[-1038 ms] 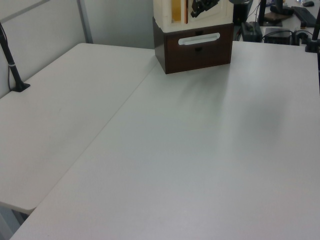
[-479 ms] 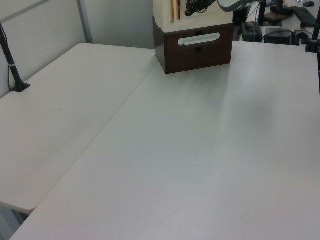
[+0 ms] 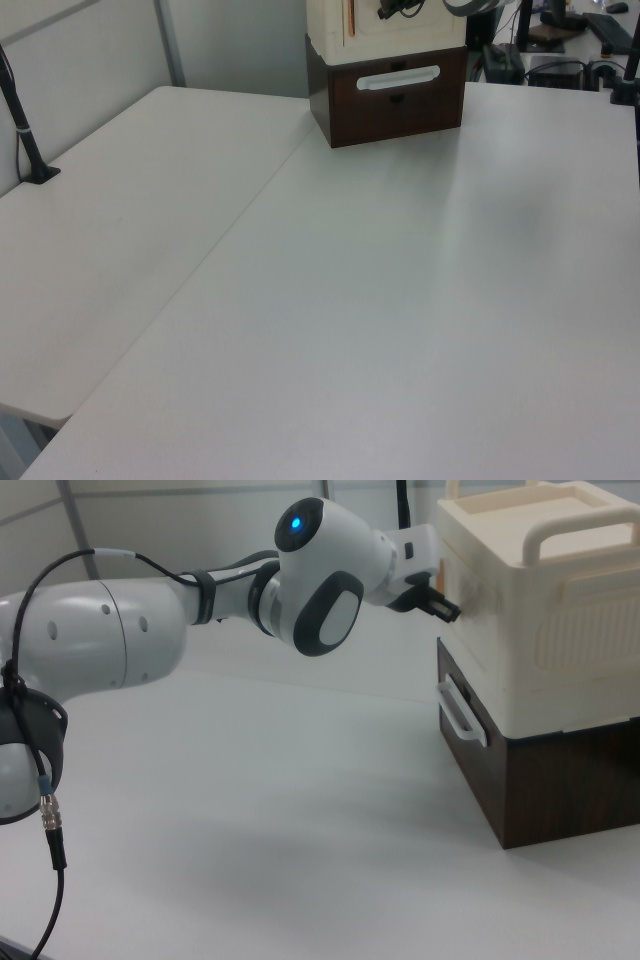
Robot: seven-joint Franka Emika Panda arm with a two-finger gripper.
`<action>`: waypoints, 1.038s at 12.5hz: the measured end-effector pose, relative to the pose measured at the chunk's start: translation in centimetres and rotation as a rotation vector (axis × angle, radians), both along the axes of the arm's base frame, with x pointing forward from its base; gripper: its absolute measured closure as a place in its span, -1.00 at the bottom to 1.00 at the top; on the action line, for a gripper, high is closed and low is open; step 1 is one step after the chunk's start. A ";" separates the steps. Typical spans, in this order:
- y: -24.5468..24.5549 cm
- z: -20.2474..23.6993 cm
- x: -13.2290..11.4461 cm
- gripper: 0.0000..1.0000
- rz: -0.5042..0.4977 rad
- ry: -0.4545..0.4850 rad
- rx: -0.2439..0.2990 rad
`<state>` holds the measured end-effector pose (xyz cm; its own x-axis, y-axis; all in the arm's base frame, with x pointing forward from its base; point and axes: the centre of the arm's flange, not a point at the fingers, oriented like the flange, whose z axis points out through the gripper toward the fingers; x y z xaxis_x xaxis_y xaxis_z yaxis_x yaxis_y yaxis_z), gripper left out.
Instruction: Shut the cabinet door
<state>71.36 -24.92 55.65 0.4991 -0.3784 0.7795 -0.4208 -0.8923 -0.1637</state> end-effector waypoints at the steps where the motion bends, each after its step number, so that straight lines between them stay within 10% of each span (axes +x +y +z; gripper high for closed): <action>1: -0.6 0.1 -0.2 0.67 -0.004 -0.004 -0.010; 9: 0.5 -0.5 0.2 0.67 0.023 0.008 -0.014; 13: 4.4 -3.1 1.2 0.68 0.089 0.158 0.046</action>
